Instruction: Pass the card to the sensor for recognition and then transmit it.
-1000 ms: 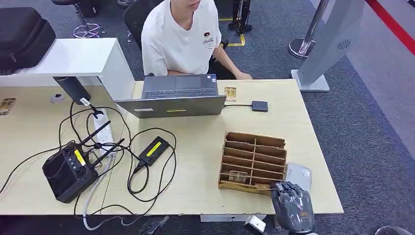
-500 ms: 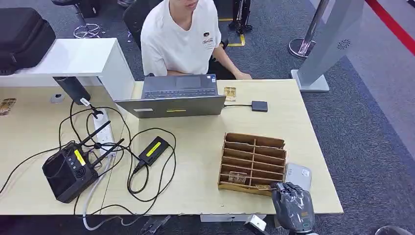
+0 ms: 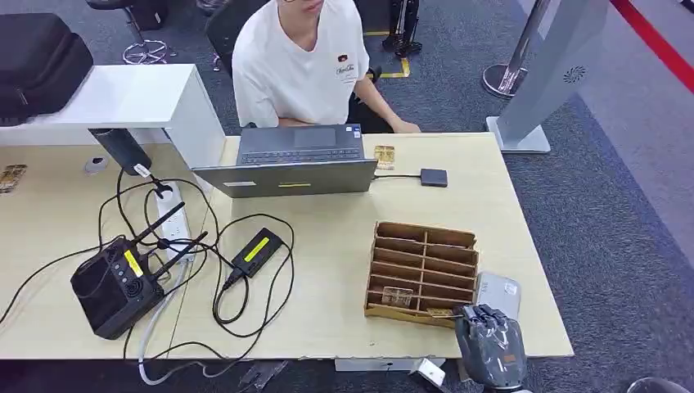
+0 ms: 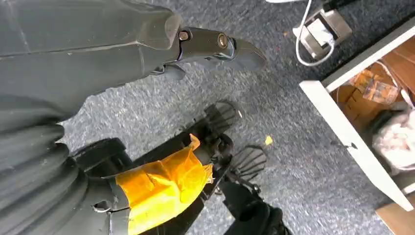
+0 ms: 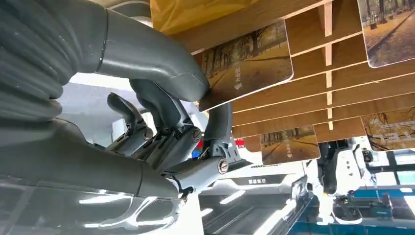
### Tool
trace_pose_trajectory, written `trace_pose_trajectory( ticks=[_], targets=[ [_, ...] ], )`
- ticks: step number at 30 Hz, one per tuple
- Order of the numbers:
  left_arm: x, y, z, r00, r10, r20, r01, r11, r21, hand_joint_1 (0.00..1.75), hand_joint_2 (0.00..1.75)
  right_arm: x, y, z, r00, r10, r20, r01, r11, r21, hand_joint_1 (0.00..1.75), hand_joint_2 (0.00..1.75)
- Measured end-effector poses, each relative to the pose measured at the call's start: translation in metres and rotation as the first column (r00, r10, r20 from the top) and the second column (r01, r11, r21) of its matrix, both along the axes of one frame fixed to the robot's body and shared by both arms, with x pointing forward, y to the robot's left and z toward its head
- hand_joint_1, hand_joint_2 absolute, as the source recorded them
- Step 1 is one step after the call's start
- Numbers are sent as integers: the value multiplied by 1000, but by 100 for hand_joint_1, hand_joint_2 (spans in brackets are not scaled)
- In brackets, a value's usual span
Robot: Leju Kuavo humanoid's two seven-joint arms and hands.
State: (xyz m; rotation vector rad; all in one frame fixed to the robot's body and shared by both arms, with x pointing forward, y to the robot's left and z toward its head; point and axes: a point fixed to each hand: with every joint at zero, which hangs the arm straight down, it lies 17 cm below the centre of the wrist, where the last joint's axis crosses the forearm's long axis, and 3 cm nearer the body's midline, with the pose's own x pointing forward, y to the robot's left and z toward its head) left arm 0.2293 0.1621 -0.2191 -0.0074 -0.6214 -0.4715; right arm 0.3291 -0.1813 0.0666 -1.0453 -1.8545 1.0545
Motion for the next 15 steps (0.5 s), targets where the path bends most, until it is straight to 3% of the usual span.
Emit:
trace_pose_trajectory(
  ticks=[15],
  targets=[
    [2,-2,1,1000,-29,10,29,999,17,0,175,1,-2,2,1000,-12,3,12,1000,25,155,175]
  ],
)
